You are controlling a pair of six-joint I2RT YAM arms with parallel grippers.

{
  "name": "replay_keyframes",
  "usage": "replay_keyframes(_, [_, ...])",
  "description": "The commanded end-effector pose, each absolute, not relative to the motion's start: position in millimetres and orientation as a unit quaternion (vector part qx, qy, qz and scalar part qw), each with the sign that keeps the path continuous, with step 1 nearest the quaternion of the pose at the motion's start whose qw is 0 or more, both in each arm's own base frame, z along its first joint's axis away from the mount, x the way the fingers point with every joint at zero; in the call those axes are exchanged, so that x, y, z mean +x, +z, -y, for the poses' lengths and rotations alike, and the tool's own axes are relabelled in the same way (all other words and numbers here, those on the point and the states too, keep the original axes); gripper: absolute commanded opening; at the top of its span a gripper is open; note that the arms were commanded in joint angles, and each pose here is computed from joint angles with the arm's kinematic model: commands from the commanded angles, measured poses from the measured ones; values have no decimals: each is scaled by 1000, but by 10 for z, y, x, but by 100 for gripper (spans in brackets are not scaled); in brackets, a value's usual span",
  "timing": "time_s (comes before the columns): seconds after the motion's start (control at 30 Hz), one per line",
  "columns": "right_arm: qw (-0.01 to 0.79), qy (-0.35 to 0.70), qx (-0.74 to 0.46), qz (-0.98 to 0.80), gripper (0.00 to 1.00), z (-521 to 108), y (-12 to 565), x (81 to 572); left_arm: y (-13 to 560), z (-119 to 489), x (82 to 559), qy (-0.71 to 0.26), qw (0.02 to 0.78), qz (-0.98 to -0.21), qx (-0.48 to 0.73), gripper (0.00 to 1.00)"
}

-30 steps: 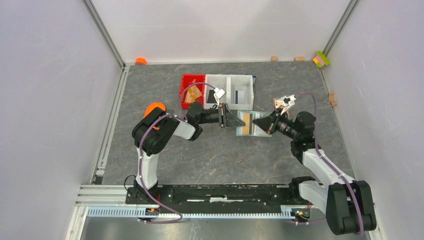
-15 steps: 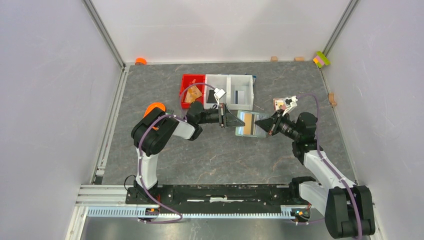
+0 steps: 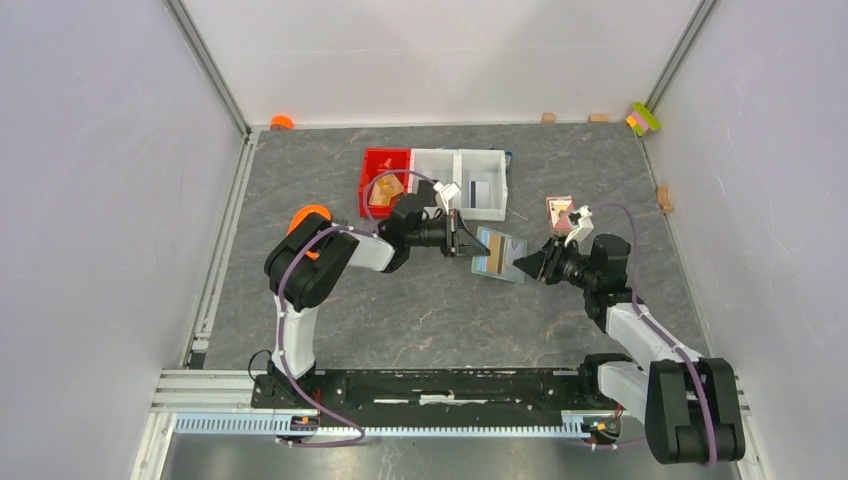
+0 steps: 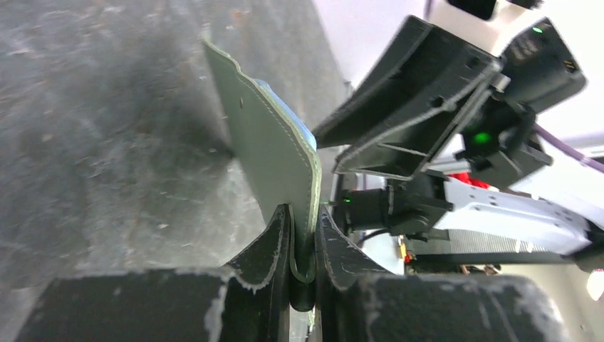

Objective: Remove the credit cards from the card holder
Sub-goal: Remove the credit card from the card holder.

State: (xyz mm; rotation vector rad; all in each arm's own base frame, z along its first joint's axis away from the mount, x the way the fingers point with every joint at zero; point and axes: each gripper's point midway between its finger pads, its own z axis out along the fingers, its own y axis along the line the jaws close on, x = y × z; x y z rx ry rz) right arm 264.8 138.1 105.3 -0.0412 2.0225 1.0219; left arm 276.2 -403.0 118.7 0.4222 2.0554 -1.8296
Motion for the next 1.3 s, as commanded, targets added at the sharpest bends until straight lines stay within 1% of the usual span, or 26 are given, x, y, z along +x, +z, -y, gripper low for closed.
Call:
replay_keyframes(0.0, [403, 384, -16, -830, 38, -1318, 799, 2568, 725, 3988, 2877, -573, 171, -788, 146, 2])
replay_keyframes(0.07, [394, 386, -8, -834, 42, -1317, 705, 2508, 593, 3965, 2856, -553, 160, -805, 142, 2])
replay_keyframes(0.2, [381, 417, 10, -825, 43, -1389, 612, 2387, 415, 3983, 2713, -531, 114, -828, 138, 2])
replay_keyframes(0.3, [367, 430, 16, -825, 43, -1435, 555, 2325, 309, 3971, 2605, -504, 94, -847, 137, 2])
replay_keyframes(0.43, [352, 429, 11, -832, 37, -1471, 474, 2275, 255, 3928, 2474, -466, 86, -870, 138, 2])
replay_keyframes(0.53, [346, 408, 8, -845, 26, -1423, 393, 2284, 296, 3906, 2399, -447, 84, -879, 145, 2])
replay_keyframes(0.6, [344, 396, 8, -851, 24, -1395, 344, 2287, 323, 3895, 2357, -435, 85, -884, 150, 3])
replay_keyframes(0.73, [326, 373, 16, -869, 16, -1341, 175, 2231, 386, 3928, 2302, -430, 85, -886, 152, 10])
replay_keyframes(0.77, [324, 368, 15, -872, 15, -1331, 143, 2219, 406, 3946, 2302, -431, 86, -885, 151, 14])
replay_keyframes(0.87, [318, 355, 17, -879, 12, -1297, 55, 2178, 506, 4045, 2309, -445, 89, -877, 156, 31])
replay_keyframes(0.93, [317, 353, 16, -880, 10, -1291, 32, 2163, 545, 4098, 2315, -451, 88, -874, 157, 35])
replay_keyframes(0.97, [316, 353, 15, -880, 10, -1293, 24, 2150, 558, 4117, 2318, -453, 87, -873, 157, 35])
replay_keyframes(1.0, [316, 355, 15, -880, 10, -1297, 23, 2143, 560, 4124, 2328, -453, 89, -874, 155, 34])
replay_keyframes(1.03, [316, 355, 16, -879, 10, -1297, 25, 2142, 565, 4131, 2335, -453, 92, -873, 154, 29])
replay_keyframes(1.13, [319, 361, 11, -876, 10, -1316, 51, 2140, 581, 4125, 2352, -453, 99, -873, 152, 11])
replay_keyframes(1.2, [324, 371, 5, -870, 12, -1344, 103, 2142, 616, 4126, 2346, -461, 106, -867, 153, 3])
replay_keyframes(1.27, [331, 384, -2, -862, 20, -1376, 174, 2139, 680, 4132, 2314, -482, 108, -856, 150, 2])
